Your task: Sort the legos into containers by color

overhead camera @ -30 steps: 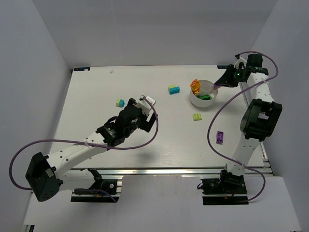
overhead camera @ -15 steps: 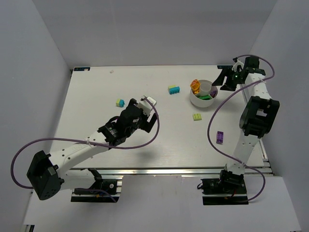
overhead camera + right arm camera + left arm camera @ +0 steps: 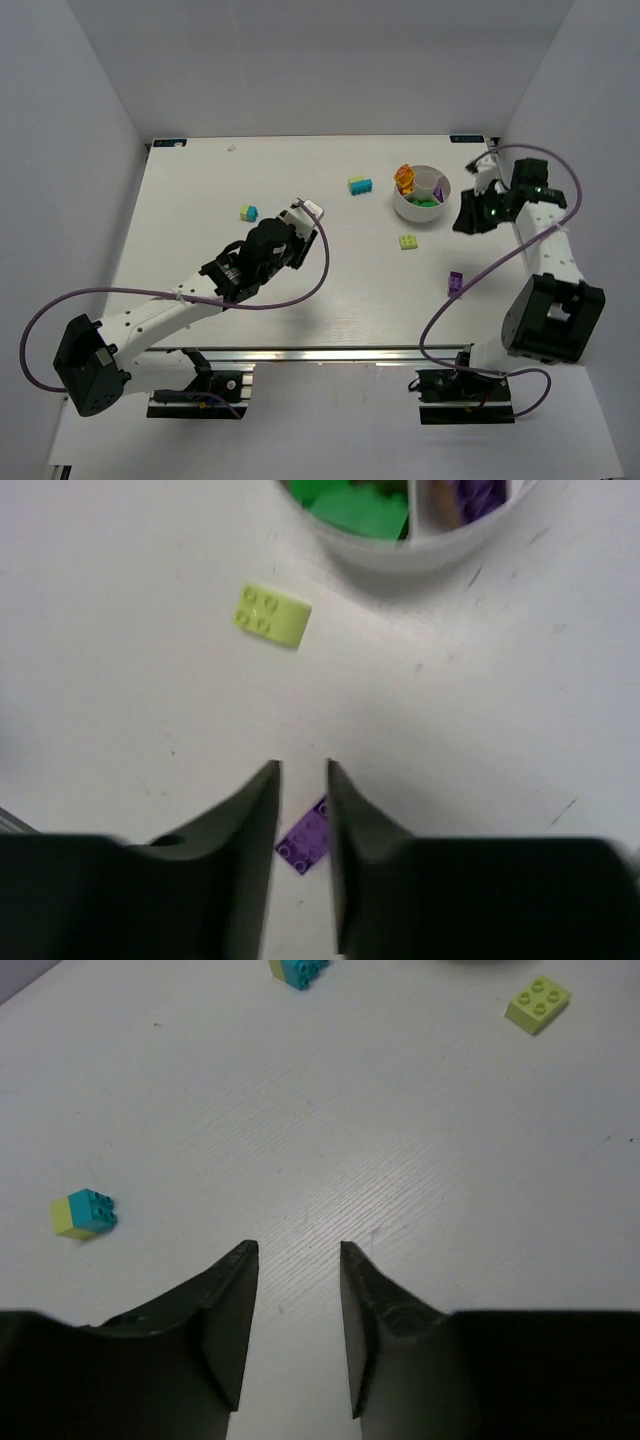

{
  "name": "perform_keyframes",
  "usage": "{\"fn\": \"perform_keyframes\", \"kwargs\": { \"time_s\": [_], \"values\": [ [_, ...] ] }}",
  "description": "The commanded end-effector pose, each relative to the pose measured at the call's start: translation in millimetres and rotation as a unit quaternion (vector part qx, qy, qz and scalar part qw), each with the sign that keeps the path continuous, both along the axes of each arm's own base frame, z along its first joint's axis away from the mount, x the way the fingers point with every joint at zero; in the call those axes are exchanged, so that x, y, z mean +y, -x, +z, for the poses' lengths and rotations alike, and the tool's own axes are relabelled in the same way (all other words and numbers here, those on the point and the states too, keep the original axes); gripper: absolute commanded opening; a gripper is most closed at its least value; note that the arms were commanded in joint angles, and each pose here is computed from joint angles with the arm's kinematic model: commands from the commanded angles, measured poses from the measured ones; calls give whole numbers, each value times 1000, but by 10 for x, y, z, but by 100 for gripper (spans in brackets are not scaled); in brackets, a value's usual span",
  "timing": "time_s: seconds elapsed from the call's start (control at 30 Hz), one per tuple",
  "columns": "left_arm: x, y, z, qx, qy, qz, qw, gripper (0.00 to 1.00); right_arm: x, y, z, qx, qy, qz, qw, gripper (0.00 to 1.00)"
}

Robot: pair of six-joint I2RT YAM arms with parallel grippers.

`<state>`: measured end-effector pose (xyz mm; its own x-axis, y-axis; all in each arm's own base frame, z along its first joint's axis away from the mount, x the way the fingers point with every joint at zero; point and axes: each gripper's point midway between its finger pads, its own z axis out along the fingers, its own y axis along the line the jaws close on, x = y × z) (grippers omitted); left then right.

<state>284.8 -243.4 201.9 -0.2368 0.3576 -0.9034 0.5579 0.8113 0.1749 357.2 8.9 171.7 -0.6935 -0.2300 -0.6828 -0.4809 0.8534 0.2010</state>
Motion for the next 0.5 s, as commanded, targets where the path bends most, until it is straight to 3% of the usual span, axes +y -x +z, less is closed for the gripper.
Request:
{"fn": "perform_keyframes", "kwargs": {
  "time_s": [0.0,0.03,0.07,0.1,0.2,0.27,0.47],
  "values": [
    [-46,59,118,-4,21,-21,1000,45,-78,740,-719,91,81,80,989,38],
    [-62,66,122,-3,23,-25,999,29,-93,827,-792,103,87,66,989,45],
    [-74,68,113,0,23,-27,999,26,-154,890,-879,122,99,33,987,62],
    [-92,77,124,2,25,-32,999,26,-143,1005,-975,143,102,17,984,70],
    [-100,79,119,6,25,-32,999,53,-169,1048,-1066,176,101,-39,978,86],
    [-90,77,123,5,24,-30,999,60,-233,979,-1093,179,111,-69,975,89],
    [-39,81,189,-7,29,-24,999,64,-353,792,-1188,173,126,-136,967,89]
  ]
}}
